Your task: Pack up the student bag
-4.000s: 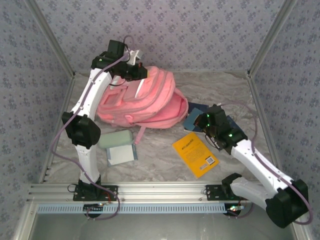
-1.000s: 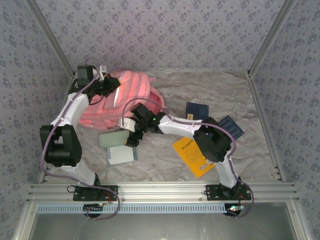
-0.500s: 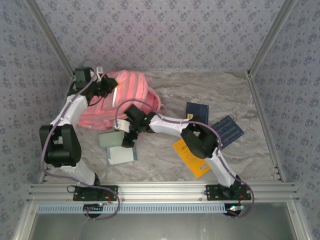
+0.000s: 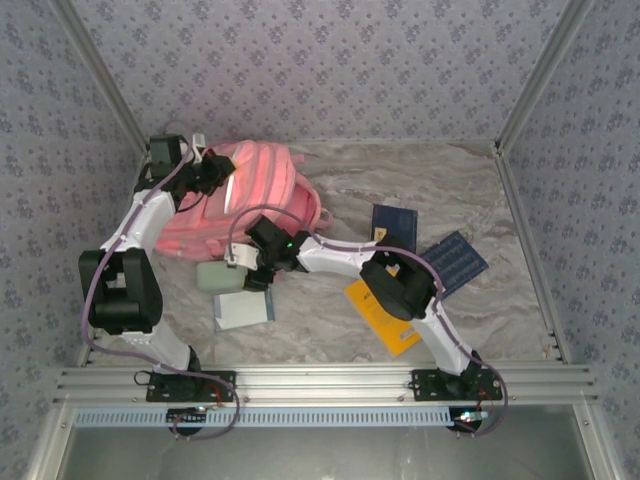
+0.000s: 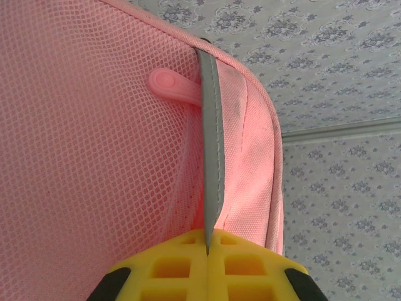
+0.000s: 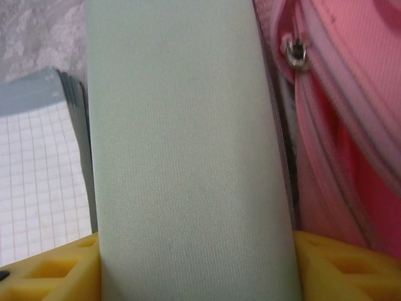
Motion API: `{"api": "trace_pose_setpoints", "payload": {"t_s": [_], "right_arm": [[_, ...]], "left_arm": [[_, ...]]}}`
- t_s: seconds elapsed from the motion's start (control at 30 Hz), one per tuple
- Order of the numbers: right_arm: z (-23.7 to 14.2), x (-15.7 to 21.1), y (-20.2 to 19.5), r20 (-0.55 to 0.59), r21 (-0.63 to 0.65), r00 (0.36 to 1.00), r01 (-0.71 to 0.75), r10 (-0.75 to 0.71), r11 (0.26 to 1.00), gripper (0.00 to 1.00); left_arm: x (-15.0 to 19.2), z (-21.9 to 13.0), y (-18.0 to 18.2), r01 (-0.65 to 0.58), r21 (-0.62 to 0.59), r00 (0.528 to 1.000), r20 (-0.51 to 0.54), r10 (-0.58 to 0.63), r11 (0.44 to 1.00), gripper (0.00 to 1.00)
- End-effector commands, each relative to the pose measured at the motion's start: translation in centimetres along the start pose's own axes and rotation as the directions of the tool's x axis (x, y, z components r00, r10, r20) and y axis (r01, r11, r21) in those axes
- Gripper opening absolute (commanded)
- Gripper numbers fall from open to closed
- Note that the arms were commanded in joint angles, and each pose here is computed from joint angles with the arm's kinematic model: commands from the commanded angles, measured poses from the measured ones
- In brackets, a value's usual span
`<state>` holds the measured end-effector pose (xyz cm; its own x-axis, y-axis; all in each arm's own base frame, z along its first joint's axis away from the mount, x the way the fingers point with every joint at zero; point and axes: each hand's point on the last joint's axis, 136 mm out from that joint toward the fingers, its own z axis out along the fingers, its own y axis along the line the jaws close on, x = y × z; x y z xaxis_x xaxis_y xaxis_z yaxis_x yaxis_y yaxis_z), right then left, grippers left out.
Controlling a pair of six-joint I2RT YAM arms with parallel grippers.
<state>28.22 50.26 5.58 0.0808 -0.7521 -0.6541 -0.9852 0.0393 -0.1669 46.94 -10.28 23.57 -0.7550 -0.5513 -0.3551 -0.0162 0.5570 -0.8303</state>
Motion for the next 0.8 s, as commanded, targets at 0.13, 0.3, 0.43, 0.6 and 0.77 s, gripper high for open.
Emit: {"api": "trace_pose_setpoints", "payload": {"t_s": [0.13, 0.3, 0.43, 0.6, 0.77], "right_arm": [[-4.5, -1.2, -1.0, 0.054, 0.103, 0.998, 0.032, -0.038, 0.994, 0.61], [-8.2, -1.9, -1.4, 0.126, 0.141, 0.992, -0.019, 0.001, 0.99, 0.57], [-11.5, -1.3, -0.7, 0.185, 0.178, 0.98, -0.099, 0.065, 0.979, 0.54], [-14.5, 2.4, 0.6, 0.173, 0.264, 0.969, -0.216, 0.175, 0.94, 0.49], [-16.9, 6.5, 2.3, 0.151, 0.33, 0.923, -0.384, 0.353, 0.863, 0.46]], "left_arm": [[-1.2, -0.8, -0.3, -0.02, 0.011, 0.999, 0.043, 0.019, 1.0, 0.0], [-1.4, -1.0, -0.3, -0.024, 0.01, 0.999, 0.045, 0.024, 1.0, 0.0], [-1.5, -1.0, -0.2, -0.023, 0.011, 0.999, 0.047, 0.022, 1.0, 0.0], [-1.4, -0.7, -0.3, -0.013, 0.023, 0.999, 0.039, 0.012, 1.0, 0.0], [-1.0, -0.3, -0.4, -0.018, 0.025, 1.0, 0.022, 0.018, 1.0, 0.0]]}}
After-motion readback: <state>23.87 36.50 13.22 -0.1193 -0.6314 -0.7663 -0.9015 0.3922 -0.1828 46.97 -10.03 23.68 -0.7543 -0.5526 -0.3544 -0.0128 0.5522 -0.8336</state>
